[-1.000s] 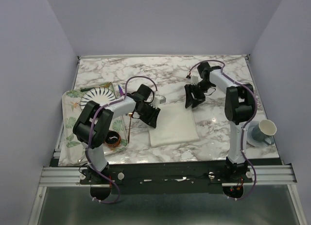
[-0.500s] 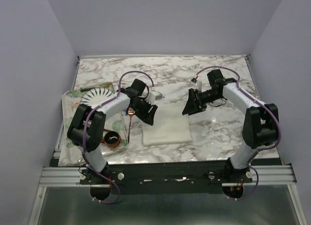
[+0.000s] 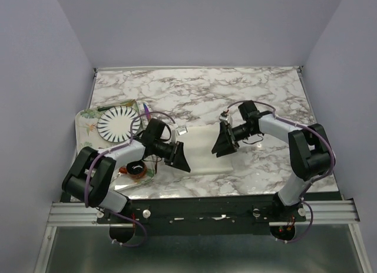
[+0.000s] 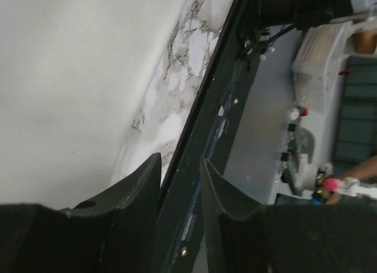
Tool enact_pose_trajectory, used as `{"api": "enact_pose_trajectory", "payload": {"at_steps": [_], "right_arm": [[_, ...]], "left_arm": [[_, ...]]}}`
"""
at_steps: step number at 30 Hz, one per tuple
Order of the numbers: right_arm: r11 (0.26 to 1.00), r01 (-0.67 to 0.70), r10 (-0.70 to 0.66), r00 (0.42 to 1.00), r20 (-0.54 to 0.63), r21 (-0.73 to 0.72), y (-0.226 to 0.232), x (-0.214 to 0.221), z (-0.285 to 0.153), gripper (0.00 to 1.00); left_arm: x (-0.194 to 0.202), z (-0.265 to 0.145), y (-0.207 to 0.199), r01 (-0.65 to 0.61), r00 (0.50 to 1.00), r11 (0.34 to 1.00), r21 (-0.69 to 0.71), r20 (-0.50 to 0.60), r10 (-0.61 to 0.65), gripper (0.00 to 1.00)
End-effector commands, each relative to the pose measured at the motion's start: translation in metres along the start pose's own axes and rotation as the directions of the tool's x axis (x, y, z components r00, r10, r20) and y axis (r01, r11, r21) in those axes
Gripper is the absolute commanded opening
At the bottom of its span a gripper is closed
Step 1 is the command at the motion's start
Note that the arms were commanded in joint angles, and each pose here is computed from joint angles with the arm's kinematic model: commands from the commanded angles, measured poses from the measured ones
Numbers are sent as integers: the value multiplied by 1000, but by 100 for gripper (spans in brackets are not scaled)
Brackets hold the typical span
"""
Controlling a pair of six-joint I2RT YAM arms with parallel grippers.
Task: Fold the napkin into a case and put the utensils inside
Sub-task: Smooth out the lower triangle-folded napkin at the center of the board.
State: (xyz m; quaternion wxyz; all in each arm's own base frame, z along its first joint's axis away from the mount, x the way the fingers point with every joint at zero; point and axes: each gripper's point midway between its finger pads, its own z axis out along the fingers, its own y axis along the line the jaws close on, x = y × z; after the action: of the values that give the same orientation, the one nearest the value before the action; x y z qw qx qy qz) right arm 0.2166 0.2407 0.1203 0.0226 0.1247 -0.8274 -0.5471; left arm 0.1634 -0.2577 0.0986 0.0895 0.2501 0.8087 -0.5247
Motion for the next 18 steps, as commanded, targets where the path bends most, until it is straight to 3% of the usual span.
{"api": "enact_pose_trajectory", "payload": {"at_steps": [1,6,9,14,18], "right_arm": [[992,-109,106,993,-60,-56,-15,12,15,66],[982,-189,191,977,-96,29,-50,39,23,47],[972,-212,224,966,-126,102,-73,47,26,43],[947,-218,262,949,-174,236,-103,59,24,38],[972,-128,159,975,-153,198,-79,53,15,38]], "left_arm": [[-1,11,-9,149,988,979,142,13,-152,40],[31,25,30,266,962,962,63,-84,-261,37],[38,28,52,354,927,935,3,-137,-350,35],[49,27,76,375,907,923,-84,-170,-384,34],[43,18,57,299,939,954,-17,-176,-297,35]]}}
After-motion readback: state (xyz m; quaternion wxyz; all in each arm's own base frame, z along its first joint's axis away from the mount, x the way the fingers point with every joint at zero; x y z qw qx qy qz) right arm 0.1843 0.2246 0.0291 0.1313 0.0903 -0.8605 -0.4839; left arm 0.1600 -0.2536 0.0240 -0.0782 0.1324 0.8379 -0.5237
